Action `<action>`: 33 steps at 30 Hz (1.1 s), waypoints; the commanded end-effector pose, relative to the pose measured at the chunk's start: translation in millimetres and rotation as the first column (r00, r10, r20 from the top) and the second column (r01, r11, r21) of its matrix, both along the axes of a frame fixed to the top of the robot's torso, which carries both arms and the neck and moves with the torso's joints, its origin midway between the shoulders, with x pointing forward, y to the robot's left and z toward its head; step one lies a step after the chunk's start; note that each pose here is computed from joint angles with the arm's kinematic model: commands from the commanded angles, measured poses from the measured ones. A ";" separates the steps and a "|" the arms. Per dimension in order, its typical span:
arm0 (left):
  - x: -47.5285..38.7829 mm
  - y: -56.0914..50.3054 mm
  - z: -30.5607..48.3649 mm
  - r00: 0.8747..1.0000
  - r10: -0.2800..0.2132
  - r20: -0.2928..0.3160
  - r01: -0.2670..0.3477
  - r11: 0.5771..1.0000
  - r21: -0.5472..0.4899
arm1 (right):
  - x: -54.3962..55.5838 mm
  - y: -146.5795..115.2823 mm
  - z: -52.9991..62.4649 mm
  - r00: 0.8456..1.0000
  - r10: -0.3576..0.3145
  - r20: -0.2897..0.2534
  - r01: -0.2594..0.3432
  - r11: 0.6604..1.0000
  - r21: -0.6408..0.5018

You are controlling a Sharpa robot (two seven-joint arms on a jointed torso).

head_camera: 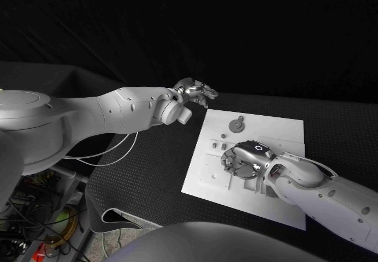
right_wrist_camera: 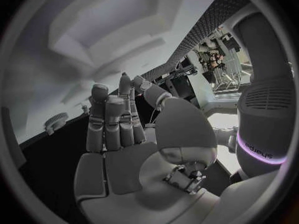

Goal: Assemble the parts on the task board

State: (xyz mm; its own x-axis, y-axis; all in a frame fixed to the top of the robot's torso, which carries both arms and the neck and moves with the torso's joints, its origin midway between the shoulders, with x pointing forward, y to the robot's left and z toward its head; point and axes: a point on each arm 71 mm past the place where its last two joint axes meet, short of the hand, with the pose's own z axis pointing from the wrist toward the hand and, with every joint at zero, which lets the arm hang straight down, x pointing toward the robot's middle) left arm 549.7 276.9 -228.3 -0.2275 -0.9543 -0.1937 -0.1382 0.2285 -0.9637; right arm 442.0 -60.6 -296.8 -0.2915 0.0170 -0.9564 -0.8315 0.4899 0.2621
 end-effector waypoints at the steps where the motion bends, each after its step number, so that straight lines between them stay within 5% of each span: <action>1: 0.5 -3.2 1.9 1.000 -0.015 0.007 0.015 1.000 -0.004 | -2.1 0.7 -2.3 1.000 0.014 -0.013 -0.014 1.000 -0.011; 33: 1.3 -5.6 3.2 1.000 -0.020 0.010 0.020 1.000 -0.005 | -1.5 -1.8 -15.5 1.000 0.007 -0.020 -0.007 0.999 -0.045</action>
State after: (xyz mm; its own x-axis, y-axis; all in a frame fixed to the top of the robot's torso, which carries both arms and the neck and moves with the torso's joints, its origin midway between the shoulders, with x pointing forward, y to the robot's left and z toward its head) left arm 550.6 273.9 -226.9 -0.2317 -0.9533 -0.1936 -0.1342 0.2284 -0.9643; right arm 445.1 -58.8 -299.7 -0.2888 0.0006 -0.9574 -0.8330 0.4927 0.2516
